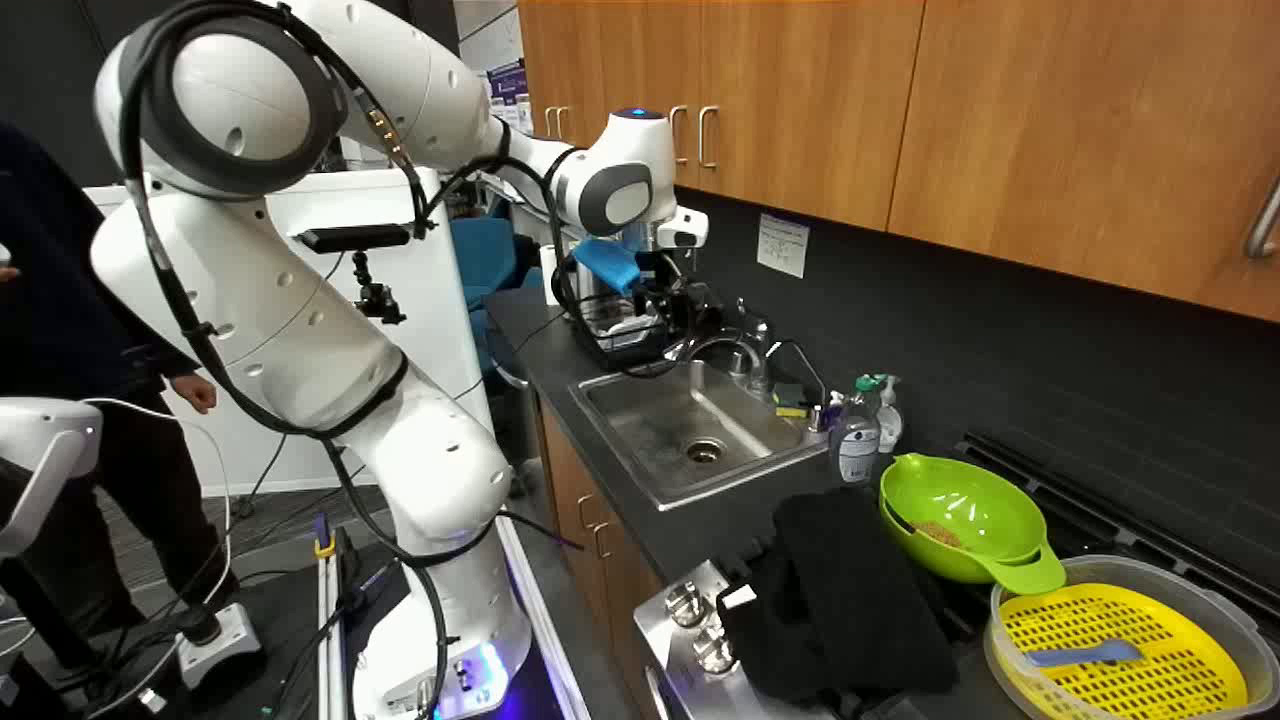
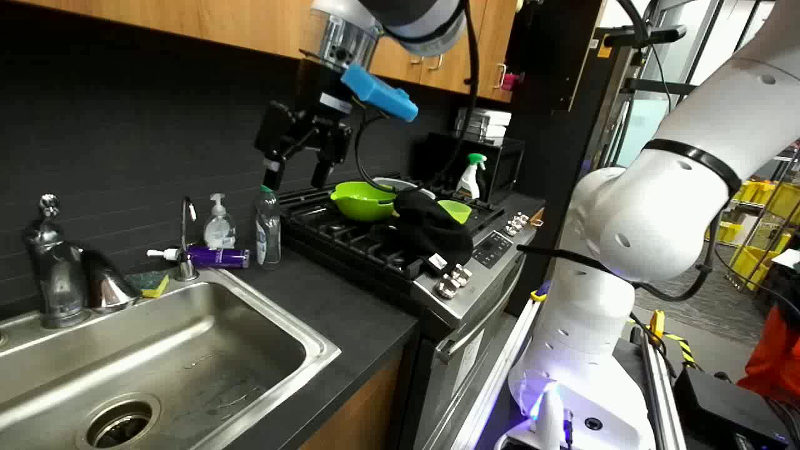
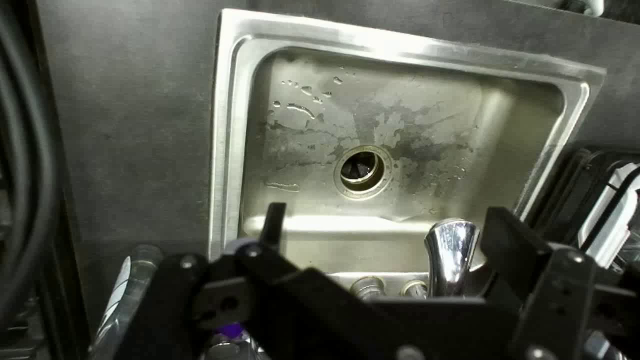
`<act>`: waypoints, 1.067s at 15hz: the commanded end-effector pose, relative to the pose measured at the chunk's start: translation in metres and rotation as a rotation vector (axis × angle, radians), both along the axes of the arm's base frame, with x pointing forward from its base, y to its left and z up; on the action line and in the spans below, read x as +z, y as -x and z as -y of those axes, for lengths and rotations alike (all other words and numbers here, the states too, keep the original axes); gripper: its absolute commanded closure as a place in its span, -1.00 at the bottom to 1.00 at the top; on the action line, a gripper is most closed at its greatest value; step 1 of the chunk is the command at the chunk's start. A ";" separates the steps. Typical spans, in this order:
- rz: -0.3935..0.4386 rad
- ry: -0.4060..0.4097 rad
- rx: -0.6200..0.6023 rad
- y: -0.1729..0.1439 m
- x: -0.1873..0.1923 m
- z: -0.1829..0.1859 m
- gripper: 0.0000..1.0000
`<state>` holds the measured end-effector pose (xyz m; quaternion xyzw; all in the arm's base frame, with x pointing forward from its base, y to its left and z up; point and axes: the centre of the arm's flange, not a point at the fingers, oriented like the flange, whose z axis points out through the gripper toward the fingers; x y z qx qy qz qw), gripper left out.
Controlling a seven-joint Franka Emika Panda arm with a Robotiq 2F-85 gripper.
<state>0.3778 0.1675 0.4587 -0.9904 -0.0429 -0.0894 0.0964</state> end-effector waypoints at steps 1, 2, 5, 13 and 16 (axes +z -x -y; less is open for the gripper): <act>0.000 0.000 0.000 0.000 0.000 0.000 -1.00; 0.000 0.016 -0.010 0.000 0.001 0.006 -1.00; 0.006 0.038 -0.056 0.000 0.007 0.029 -1.00; 0.000 0.027 -0.060 -0.008 0.002 0.031 -1.00; 0.041 0.160 -0.168 -0.021 -0.007 0.066 -1.00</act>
